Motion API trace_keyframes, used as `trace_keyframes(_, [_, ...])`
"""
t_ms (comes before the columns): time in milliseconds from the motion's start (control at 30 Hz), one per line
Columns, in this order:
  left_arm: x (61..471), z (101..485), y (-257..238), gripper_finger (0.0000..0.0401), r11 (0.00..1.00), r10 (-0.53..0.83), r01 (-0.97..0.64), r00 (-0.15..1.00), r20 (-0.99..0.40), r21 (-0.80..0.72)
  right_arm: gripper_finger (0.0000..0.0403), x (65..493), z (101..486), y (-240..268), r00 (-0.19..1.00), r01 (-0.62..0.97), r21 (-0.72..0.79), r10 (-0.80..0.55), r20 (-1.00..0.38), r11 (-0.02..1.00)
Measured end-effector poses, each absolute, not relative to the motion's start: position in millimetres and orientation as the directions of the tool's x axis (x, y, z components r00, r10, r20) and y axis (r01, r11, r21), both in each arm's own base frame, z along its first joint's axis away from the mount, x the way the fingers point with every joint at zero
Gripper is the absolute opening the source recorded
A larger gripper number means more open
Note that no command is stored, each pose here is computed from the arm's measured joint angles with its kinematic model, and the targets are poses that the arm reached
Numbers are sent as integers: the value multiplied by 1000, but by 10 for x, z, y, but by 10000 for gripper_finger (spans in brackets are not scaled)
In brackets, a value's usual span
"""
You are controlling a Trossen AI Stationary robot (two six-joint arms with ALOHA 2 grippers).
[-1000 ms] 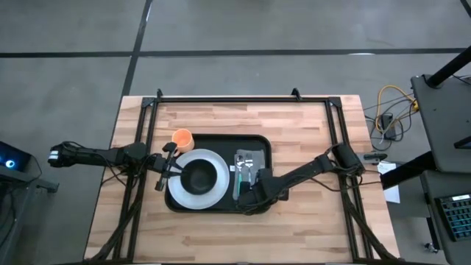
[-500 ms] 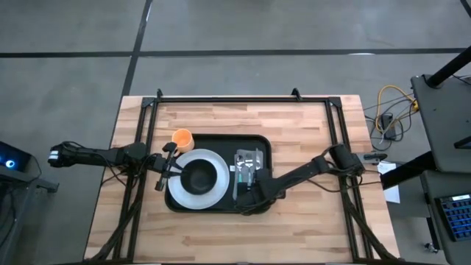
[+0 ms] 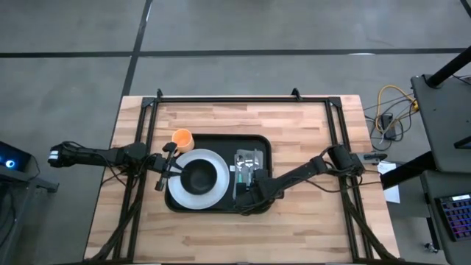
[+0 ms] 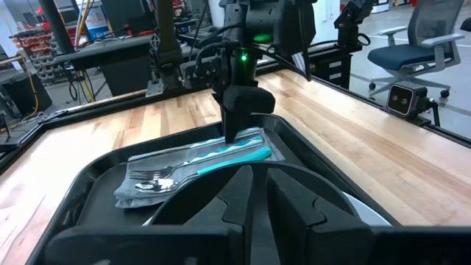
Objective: Set up tray
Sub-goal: Put the white knife to the right of the white fork on the gray napkin on the black tray, then return to Home Position
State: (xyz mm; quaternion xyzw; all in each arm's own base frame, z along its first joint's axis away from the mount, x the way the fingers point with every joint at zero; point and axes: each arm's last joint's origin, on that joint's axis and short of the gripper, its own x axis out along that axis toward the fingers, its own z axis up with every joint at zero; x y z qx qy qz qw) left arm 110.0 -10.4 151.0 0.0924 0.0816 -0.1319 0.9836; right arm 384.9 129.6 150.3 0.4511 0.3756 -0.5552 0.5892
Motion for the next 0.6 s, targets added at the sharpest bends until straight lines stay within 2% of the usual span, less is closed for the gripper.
trace_keyframes(133, [1100, 1510, -104, 22, 948, -244, 274, 952, -185, 160, 23, 3854, 1503, 1290, 104, 993, 118, -315, -943, -26])
trace_keyframes(433, [1100, 1511, -104, 22, 948, -244, 274, 952, -185, 160, 82, 3863, 1503, 1279, 109, 992, 124, -315, -943, -28])
trace_keyframes(600, [1100, 1511, -104, 22, 948, -244, 274, 952, -185, 160, 90, 3866, 1503, 1280, 112, 992, 127, -314, -943, -28])
